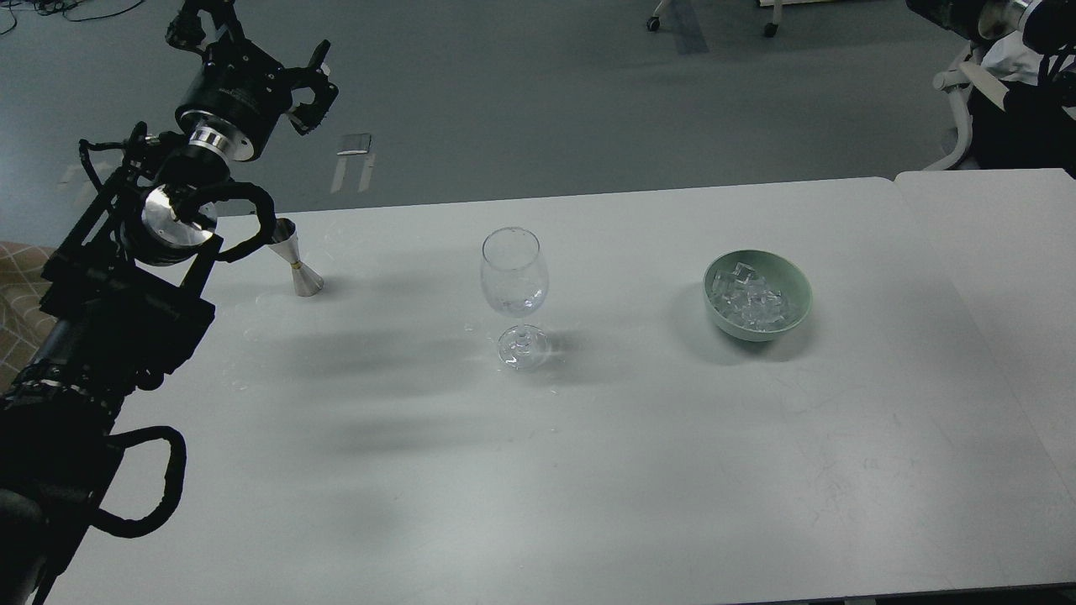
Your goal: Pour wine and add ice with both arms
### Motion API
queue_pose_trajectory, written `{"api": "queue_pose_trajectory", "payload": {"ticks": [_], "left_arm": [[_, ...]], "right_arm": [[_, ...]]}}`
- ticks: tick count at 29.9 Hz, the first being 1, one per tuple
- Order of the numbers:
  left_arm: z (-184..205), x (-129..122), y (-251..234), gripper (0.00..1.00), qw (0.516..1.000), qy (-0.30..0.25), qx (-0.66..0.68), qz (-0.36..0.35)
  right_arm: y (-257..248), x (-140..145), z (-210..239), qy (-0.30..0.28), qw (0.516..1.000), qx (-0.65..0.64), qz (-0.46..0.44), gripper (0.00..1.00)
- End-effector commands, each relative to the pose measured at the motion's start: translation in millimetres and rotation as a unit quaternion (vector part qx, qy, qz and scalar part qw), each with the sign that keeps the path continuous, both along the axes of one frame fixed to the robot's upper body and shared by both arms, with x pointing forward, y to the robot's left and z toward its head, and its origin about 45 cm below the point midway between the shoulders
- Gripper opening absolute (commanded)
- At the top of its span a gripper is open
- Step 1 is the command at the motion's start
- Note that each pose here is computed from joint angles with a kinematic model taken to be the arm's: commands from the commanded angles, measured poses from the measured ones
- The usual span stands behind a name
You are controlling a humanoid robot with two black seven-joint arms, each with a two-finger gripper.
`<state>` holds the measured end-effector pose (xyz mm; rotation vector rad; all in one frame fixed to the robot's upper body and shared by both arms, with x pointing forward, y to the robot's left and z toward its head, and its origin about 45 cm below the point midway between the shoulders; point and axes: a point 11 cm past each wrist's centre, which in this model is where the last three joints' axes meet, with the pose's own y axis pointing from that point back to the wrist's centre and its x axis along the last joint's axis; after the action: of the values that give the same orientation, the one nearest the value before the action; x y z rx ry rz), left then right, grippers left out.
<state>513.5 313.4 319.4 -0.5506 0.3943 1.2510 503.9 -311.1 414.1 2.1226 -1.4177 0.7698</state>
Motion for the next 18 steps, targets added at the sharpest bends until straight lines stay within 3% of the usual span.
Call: {"api": "queue_pose_trajectory", "payload": {"ticks": [1,8,18], "left_arm": [[-2,0,-2,0.97,0.998,-0.001,0.055,-0.001],[-10,-2,3,0.97,0.998,0.012,0.059,0.004],[-5,-3,28,0.97,0.999,0.013,-0.026,0.041]], "right_arm": [[15,-11,1,-0.014,0.988,-0.148,0.048,1.00],[20,-51,-46,-0.030,0.926,-0.336,0.169,1.00],[-10,-81,-166,0.095,0.907,-0.363,0.193,0.99]]}}
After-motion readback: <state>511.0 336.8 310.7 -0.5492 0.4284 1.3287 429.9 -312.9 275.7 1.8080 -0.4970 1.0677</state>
